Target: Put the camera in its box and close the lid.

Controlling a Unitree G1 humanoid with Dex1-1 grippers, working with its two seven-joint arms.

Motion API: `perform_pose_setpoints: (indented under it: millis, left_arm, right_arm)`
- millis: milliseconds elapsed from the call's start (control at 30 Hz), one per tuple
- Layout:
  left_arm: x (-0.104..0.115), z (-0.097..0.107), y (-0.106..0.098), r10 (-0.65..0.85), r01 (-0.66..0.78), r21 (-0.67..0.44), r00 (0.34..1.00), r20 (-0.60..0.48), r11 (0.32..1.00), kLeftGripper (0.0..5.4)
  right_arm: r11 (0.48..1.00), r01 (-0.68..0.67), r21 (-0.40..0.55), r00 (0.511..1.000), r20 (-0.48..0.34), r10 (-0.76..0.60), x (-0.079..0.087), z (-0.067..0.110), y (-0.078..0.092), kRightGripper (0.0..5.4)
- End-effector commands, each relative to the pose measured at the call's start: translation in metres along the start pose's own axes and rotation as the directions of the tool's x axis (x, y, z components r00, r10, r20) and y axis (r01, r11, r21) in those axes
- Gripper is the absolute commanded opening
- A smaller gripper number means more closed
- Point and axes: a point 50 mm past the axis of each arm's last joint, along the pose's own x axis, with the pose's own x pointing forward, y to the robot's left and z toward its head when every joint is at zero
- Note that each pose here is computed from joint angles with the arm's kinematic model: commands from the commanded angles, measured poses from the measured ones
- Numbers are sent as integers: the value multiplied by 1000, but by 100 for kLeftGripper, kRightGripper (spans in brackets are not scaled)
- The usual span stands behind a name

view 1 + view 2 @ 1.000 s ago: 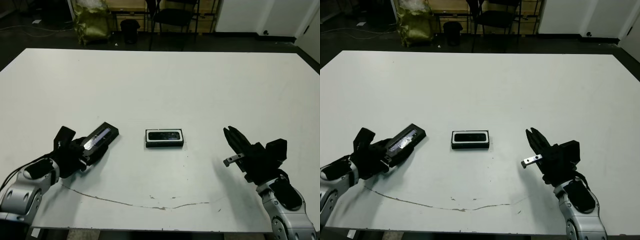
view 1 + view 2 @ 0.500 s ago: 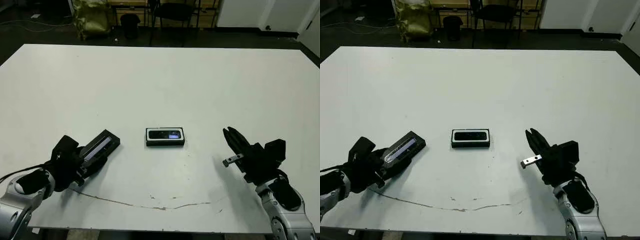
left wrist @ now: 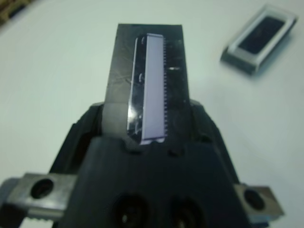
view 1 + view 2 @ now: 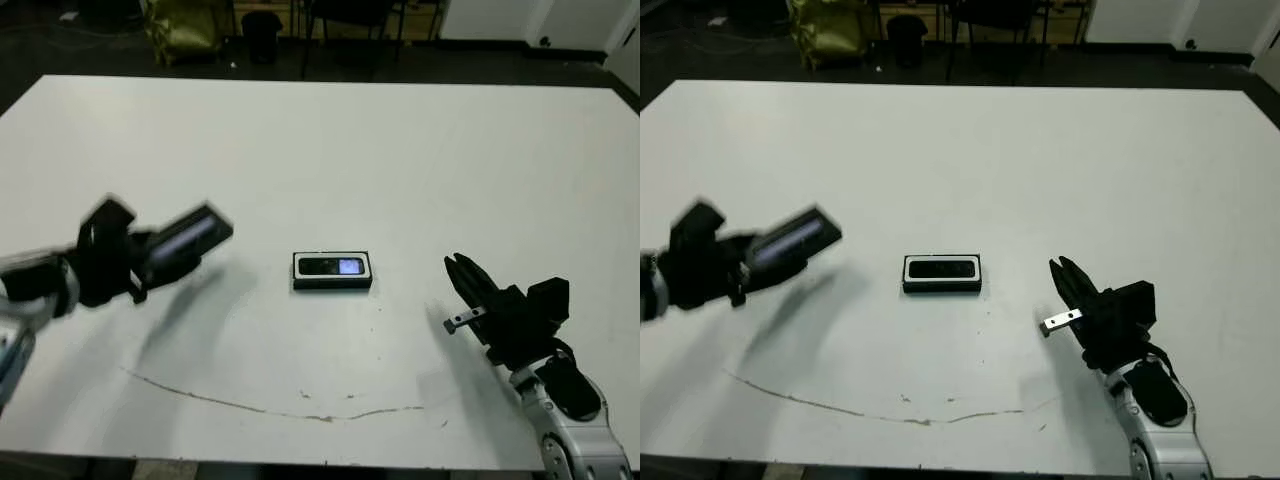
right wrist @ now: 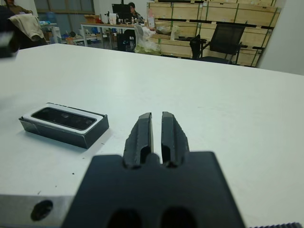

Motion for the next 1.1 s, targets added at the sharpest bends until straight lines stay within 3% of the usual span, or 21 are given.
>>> perform_pose_setpoints:
  millis: [33, 200, 400, 700, 1100]
  left_arm:
    - [9, 15, 4, -37, 37, 64, 999, 4, 997, 255]
    - [33, 43, 1, -170, 158, 176, 984, 58, 972, 255]
    - [67, 60, -6, -357, 317, 340, 932, 62, 886, 255]
    - [109, 75, -25, -551, 504, 386, 835, 11, 772, 255]
    - [138, 68, -44, -655, 641, 261, 755, -40, 722, 255]
  right_arm:
    - [1000, 10, -11, 999, -30, -10, -1, -4, -1, 0]
    - [1000, 13, 5, 999, -32, -13, -1, -5, 1, 0]
    - [1000, 23, -1, 999, -37, -23, -1, -7, 1, 0]
    - [1000, 19, 12, 999, -27, -18, 0, -11, 4, 0]
    - [1000, 28, 6, 999, -31, -28, 0, -14, 5, 0]
